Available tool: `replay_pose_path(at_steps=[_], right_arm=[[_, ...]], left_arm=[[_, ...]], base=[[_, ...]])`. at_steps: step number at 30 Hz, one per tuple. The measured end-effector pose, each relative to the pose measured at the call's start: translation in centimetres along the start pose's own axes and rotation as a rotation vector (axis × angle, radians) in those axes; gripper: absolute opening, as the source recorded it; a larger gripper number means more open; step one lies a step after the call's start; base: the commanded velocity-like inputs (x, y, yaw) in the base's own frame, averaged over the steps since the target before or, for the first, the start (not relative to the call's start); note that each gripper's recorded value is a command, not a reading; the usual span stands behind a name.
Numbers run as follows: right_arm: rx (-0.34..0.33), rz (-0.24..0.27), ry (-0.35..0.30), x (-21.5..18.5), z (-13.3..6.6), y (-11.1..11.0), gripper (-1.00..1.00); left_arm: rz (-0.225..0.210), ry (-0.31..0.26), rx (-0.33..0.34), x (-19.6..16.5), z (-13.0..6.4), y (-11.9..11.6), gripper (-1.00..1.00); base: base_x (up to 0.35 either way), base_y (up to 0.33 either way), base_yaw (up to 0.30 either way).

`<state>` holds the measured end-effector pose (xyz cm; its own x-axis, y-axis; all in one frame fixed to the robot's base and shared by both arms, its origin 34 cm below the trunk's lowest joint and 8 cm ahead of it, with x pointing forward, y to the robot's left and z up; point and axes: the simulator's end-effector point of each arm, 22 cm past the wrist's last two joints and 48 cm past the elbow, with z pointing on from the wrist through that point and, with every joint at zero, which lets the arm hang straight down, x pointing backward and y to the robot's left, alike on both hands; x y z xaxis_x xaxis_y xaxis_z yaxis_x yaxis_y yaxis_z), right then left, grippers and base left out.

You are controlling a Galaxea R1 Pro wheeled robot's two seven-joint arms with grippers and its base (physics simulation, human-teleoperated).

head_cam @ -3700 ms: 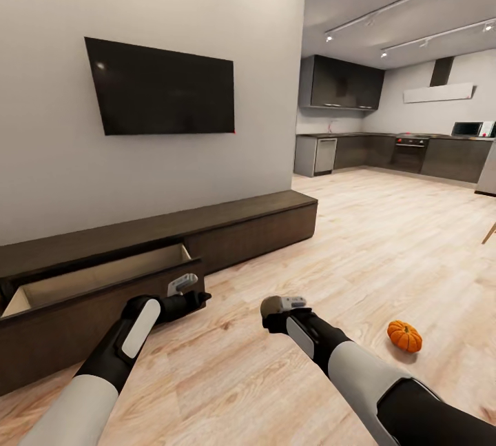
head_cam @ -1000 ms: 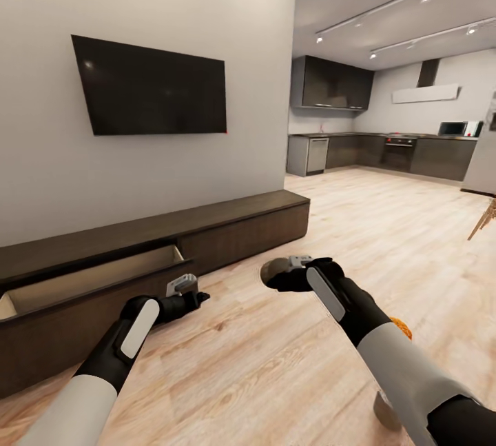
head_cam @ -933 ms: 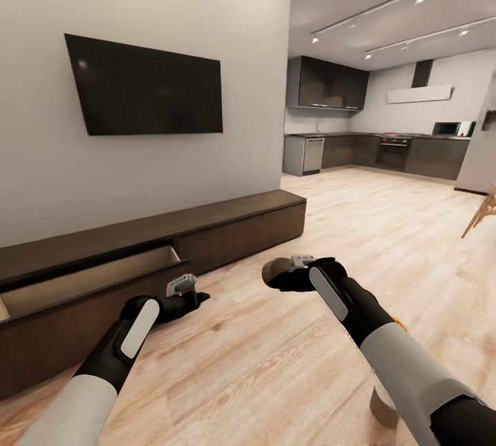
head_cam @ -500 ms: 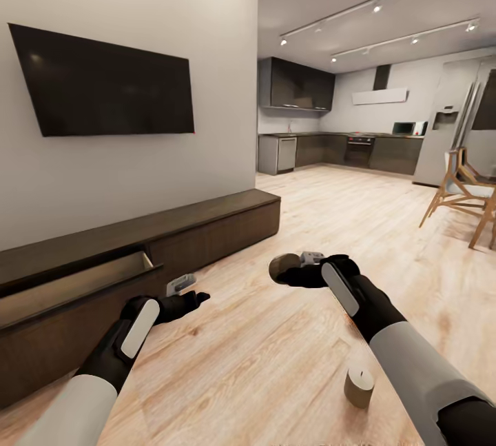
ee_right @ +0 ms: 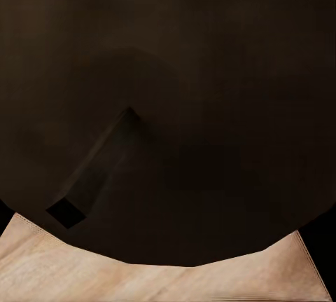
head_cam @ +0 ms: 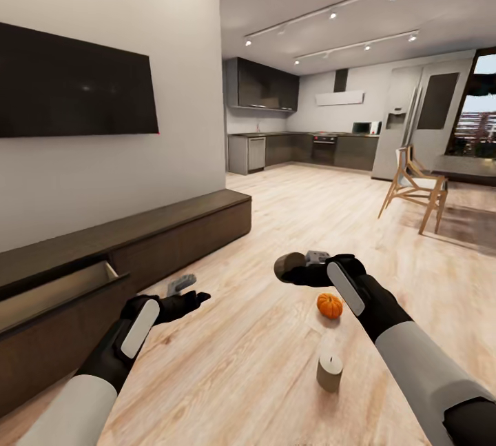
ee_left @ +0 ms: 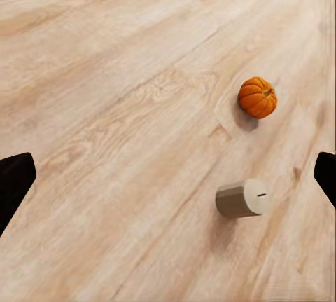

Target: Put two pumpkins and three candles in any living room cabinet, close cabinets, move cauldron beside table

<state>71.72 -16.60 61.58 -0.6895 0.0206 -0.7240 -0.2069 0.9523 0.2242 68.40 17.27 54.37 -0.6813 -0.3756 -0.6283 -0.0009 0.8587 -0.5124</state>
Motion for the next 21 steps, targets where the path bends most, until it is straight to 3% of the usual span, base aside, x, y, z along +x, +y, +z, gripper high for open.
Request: replay_pose_path(at_steps=[21], right_arm=[[0.001, -0.002, 0.001, 0.03, 0.03, 0.07, -1.0]], left_arm=[[0.003, 0.0, 0.011, 0.04, 0.03, -0.26, 1.0]], base=[[0.0, 0.0, -0.3]])
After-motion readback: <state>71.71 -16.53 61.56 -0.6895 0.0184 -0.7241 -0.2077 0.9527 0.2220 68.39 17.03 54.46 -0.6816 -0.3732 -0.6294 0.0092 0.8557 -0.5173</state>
